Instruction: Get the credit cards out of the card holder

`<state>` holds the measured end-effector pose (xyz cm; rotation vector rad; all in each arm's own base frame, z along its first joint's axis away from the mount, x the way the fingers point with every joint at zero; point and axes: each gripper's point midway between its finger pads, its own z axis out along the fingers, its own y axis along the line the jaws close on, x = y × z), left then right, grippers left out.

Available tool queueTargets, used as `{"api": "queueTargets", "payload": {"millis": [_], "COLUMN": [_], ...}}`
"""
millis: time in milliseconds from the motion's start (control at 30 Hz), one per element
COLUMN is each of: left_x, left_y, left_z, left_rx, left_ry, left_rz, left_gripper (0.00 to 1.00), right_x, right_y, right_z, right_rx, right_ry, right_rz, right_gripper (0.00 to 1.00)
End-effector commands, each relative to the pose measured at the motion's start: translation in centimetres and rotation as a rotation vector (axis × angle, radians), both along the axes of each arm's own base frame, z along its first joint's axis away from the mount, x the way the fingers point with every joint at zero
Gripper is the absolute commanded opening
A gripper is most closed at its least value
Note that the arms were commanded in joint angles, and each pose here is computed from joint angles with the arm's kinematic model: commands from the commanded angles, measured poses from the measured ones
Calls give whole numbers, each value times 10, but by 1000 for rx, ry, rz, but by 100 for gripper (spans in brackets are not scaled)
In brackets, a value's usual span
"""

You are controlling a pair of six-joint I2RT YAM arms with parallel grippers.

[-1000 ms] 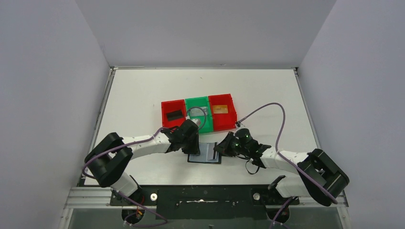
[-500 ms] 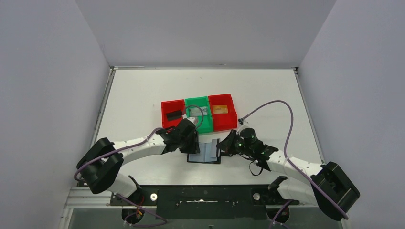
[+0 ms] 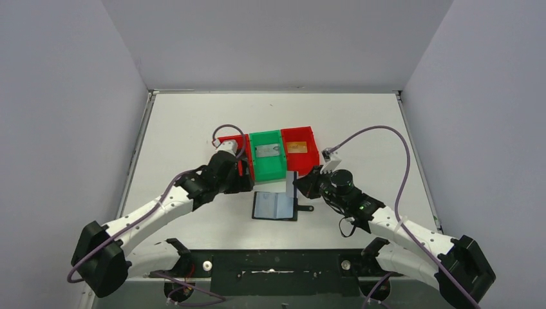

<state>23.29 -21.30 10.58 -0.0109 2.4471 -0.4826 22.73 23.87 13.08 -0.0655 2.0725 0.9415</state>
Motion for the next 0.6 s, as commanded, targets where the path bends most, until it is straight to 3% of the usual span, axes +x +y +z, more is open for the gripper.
{"api": "queueTargets", "payload": {"millis": [0, 300, 567], "left_x": [16, 16, 18], "left_y": [49, 128, 149], "left_z": [33, 82, 89], "left_rx": [30, 134, 206], "left_ry": [-127, -332, -380], "left_rz": [145, 370, 427], "left_gripper": [72, 84, 87], "right_x": [21, 45, 72], "right_y": [8, 30, 63], "right_z": [52, 74, 77], "right_rx": [-39, -309, -597], "right_ry": [-244, -502, -669], "right_rz": [2, 119, 331], "right_gripper": [1, 1, 0]}}
